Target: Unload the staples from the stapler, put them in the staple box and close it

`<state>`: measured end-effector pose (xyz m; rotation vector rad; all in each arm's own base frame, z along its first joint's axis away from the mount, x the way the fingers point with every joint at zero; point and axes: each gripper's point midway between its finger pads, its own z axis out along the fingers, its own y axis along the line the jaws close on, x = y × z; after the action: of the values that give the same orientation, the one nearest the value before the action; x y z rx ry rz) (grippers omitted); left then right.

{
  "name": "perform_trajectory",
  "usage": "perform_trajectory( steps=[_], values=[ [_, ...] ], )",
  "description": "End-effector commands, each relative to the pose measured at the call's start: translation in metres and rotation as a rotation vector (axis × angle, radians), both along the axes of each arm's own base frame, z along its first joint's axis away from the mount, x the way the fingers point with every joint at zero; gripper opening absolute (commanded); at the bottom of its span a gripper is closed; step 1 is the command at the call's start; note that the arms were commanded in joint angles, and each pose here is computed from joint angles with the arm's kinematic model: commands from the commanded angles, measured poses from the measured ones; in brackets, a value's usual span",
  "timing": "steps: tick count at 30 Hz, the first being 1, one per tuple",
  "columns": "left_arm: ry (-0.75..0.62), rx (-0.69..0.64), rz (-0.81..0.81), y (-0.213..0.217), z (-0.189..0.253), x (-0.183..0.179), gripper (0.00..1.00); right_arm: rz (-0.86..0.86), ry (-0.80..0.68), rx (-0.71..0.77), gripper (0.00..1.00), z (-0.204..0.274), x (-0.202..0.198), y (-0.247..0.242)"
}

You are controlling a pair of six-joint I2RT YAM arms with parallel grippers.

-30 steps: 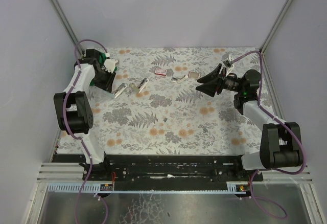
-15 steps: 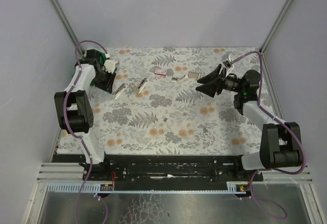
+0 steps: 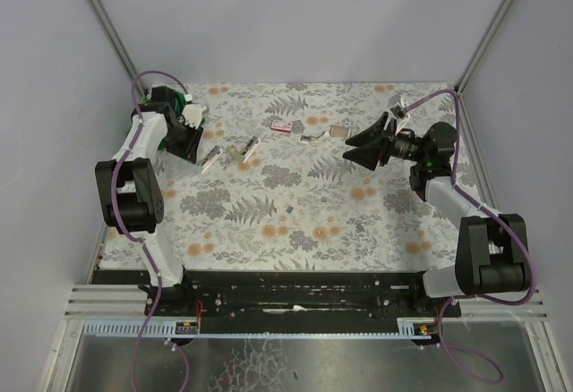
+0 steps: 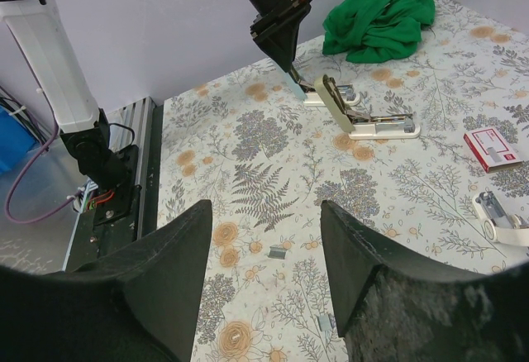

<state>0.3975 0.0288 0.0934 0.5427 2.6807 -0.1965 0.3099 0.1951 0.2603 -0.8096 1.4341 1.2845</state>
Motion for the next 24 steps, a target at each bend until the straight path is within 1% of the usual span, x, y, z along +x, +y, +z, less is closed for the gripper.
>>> perform_trajectory(
  steps=[1,8,12,18,22,24],
  values=[
    [-0.048,0.006,0.023,0.0055,0.0031,0.0125,0.23,0.02,-0.082,0.0,0.62,0.0107,-0.0055,0.0025],
    [-0.058,0.006,0.027,0.0057,0.0059,0.0141,0.31,0.021,-0.079,-0.001,0.62,0.01,-0.0056,0.0027],
    [-0.061,0.007,0.027,0.0054,0.0061,0.0149,0.4,0.021,-0.081,-0.001,0.62,0.0102,-0.0056,0.0027],
    [-0.067,0.002,0.031,0.0053,0.0078,0.0163,0.42,0.022,-0.08,-0.001,0.62,0.0099,-0.0059,0.0027],
    [-0.074,0.002,0.033,0.0054,0.01,0.0178,0.47,0.021,-0.077,-0.001,0.62,0.0091,-0.0056,0.0027],
    [-0.079,0.002,0.034,0.0054,0.0118,0.019,0.52,0.022,-0.078,-0.001,0.63,0.0092,-0.0054,0.0032]
  ],
)
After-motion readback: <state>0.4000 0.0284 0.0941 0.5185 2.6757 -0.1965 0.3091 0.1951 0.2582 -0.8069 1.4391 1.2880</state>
